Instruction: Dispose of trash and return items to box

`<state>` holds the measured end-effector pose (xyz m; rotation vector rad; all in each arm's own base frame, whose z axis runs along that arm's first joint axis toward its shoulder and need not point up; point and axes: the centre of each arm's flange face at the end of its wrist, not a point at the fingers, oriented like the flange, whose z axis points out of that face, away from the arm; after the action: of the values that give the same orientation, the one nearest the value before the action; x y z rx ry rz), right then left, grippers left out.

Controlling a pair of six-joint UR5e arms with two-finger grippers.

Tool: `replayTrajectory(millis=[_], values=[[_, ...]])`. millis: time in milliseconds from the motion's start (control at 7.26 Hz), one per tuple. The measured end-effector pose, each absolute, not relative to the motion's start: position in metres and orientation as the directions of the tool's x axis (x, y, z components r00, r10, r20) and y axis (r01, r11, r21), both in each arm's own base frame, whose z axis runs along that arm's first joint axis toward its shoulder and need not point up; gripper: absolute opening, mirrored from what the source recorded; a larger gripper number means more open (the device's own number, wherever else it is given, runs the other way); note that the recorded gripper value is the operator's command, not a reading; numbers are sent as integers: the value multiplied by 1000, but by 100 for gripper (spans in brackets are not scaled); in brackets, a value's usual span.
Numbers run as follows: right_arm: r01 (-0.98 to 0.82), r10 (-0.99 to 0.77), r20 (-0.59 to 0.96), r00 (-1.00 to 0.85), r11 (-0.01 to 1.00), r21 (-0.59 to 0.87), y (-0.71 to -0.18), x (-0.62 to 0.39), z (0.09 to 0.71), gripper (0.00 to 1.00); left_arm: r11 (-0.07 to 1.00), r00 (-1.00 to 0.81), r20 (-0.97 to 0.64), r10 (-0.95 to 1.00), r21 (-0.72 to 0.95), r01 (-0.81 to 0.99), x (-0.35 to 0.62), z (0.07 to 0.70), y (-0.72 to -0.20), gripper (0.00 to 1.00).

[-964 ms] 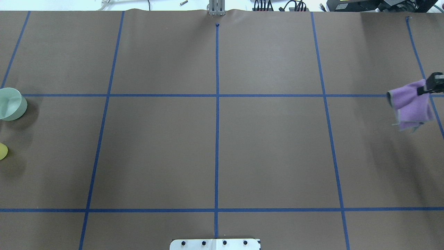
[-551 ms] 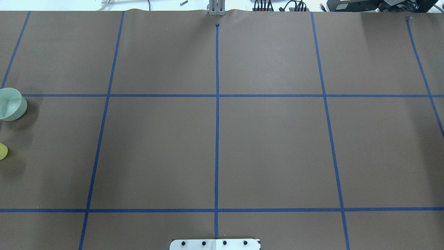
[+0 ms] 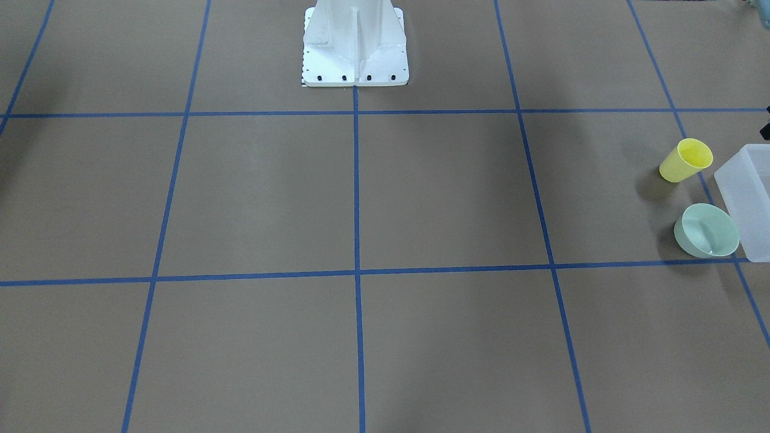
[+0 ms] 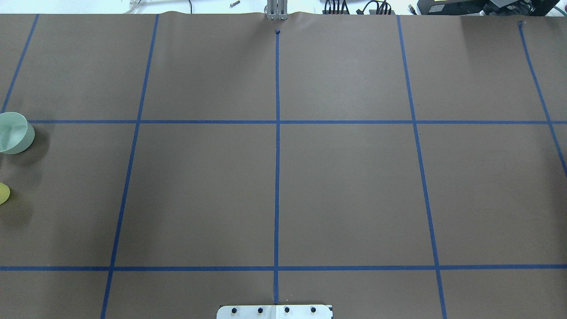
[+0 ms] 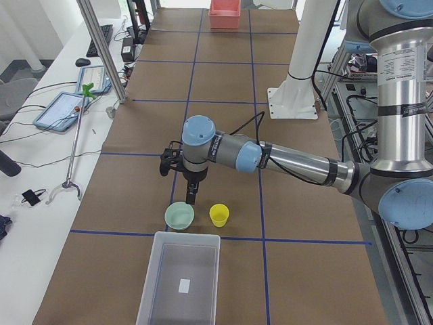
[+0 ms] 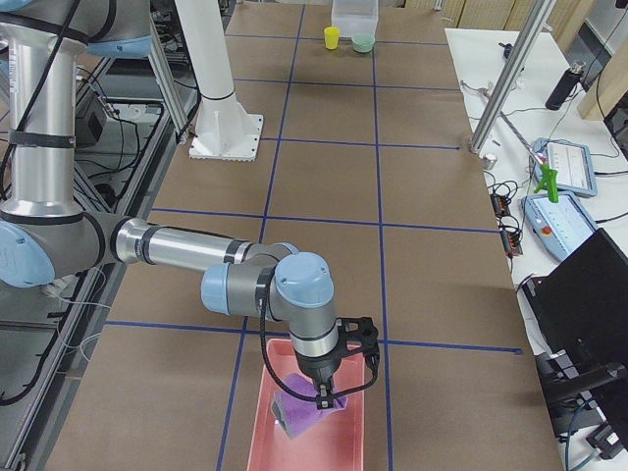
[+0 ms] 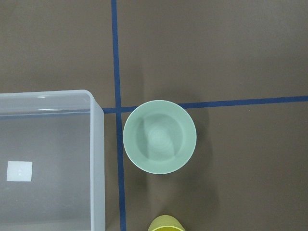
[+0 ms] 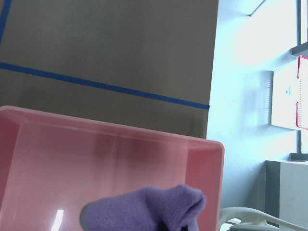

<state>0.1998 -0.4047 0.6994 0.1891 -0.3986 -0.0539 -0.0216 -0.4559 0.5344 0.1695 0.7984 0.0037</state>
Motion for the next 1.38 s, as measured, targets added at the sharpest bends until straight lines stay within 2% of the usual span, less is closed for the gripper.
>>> replayTrajectory(millis=[275, 413, 551, 689, 1377], values=[[-89, 7, 381, 925, 976, 199, -402, 200, 720, 0, 986, 698, -712, 70, 157, 61, -22, 532, -455, 97], [-123, 39, 389, 921, 973, 193, -399, 199, 725, 25, 985, 698, -712, 72, 159, 61, -22, 531, -455, 97], [-142, 58, 394, 917, 972, 187, -396, 198, 728, 69, 985, 698, -712, 73, 161, 61, -22, 530, -455, 97], [-154, 68, 404, 912, 971, 184, -393, 196, 732, 100, 985, 699, -711, 73, 159, 60, -22, 532, -455, 98], [-198, 81, 477, 875, 959, 201, -392, 185, 739, 100, 982, 735, -674, 73, 175, 63, -25, 576, -459, 98]])
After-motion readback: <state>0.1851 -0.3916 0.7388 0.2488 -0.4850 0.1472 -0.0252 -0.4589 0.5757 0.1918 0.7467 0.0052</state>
